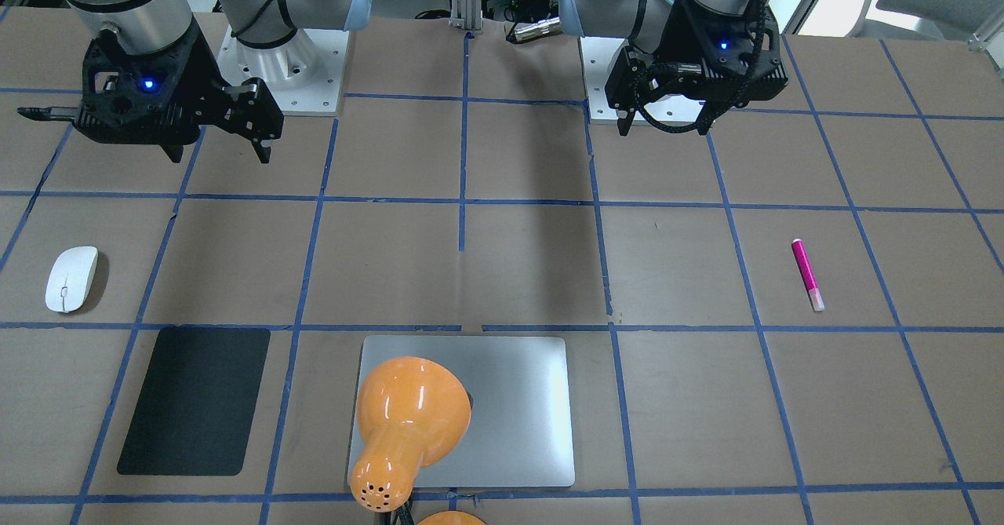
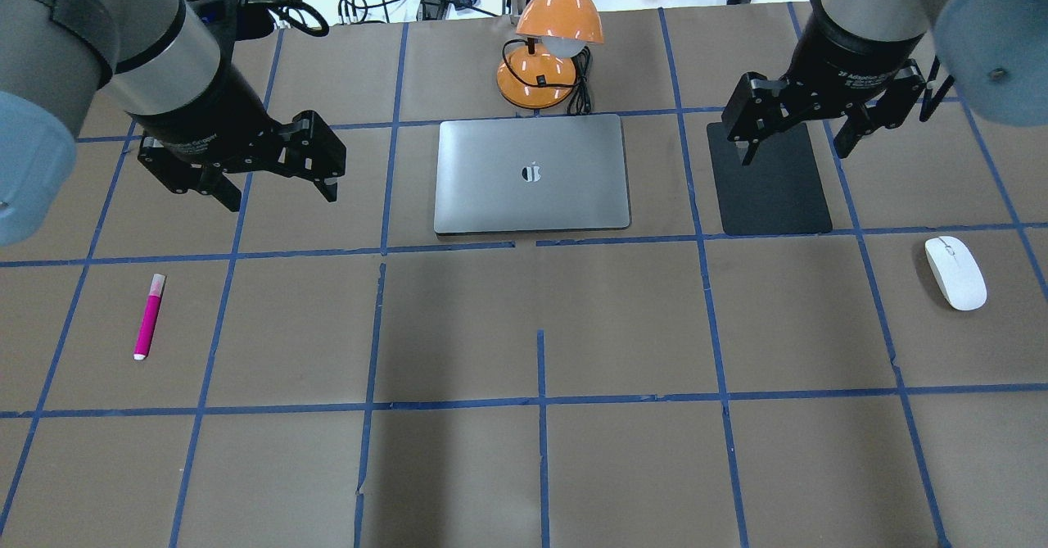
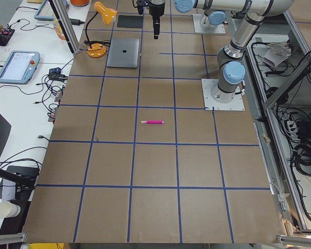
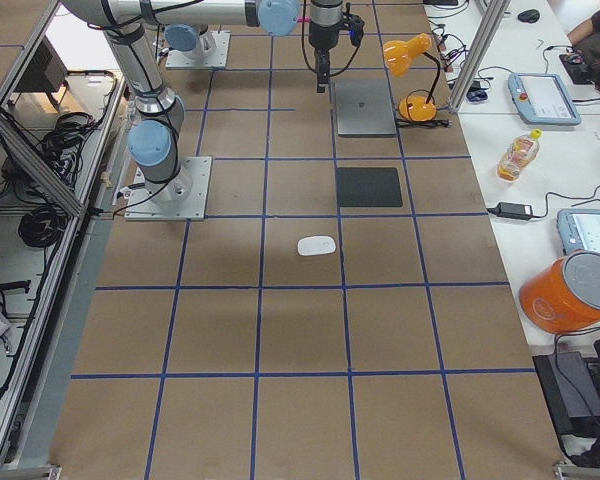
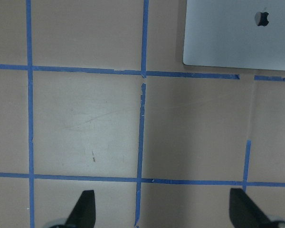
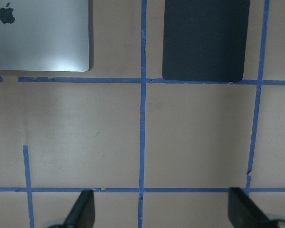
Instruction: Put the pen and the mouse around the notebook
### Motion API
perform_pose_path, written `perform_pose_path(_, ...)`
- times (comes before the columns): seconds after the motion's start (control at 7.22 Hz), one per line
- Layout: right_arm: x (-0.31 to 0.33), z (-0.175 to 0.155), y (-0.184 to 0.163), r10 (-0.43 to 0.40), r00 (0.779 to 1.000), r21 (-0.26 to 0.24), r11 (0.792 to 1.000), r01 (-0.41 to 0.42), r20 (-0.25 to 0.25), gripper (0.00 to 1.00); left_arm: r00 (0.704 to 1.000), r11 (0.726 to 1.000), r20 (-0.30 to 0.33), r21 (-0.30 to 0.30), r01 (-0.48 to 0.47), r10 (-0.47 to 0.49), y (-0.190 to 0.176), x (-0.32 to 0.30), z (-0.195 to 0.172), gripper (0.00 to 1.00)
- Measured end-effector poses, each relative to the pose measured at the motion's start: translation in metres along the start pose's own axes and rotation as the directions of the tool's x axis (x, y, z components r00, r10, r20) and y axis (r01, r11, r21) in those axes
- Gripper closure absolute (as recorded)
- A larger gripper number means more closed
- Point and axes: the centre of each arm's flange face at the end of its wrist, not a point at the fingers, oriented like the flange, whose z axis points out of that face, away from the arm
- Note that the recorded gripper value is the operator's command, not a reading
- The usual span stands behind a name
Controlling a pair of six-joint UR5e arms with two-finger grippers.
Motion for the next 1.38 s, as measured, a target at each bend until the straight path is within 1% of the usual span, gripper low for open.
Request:
perform_pose_path(0.42, 0.000, 0.000, 0.000, 0.001, 1.000, 0.000, 1.000, -0.001, 0.001, 0.00, 1.000, 1.000, 0.000, 0.001, 0.001, -0.001, 0.002, -0.002, -0.001, 0.00)
perform_pose_path(0.69, 0.010, 0.001, -0.002, 0.015, 1.000, -0.002, 1.000, -0.015, -0.008, 0.00, 1.000, 1.000, 0.008, -0.009, 0.026, -0.026, 0.002, -0.020, -0.003, 0.00)
perform_pose_path(0.83, 0.035, 0.003, -0.007, 0.047, 0.999, -0.004, 0.999, -0.047, -0.008, 0.00, 0.999, 0.999, 0.025, -0.024, 0.048, -0.047, -0.005, -0.051, -0.001, 0.00)
perform_pose_path(0.97, 0.077, 0.007, -0.013, 0.081, 0.997, -0.008, 0.997, -0.081, -0.002, 0.00, 0.998, 0.998, 0.061, -0.057, 0.032, -0.029, -0.011, -0.099, 0.007, 0.00)
perform_pose_path(1.11, 0.122, 0.018, -0.022, 0.084, 0.996, -0.015, 0.996, -0.084, 0.004, 0.00, 0.996, 0.994, 0.079, -0.106, -0.019, 0.028, -0.014, -0.152, 0.025, 0.00)
perform_pose_path(1.25, 0.159, 0.038, -0.037, 0.068, 0.998, -0.014, 0.998, -0.068, 0.003, 0.00, 0.995, 0.990, 0.073, -0.129, -0.062, 0.072, -0.017, -0.200, 0.049, 0.00)
perform_pose_path(1.38, 0.193, 0.061, -0.051, 0.046, 0.999, -0.009, 0.999, -0.046, -0.004, 0.00, 0.991, 0.987, 0.072, -0.118, -0.108, 0.117, -0.022, -0.245, 0.082, 0.00)
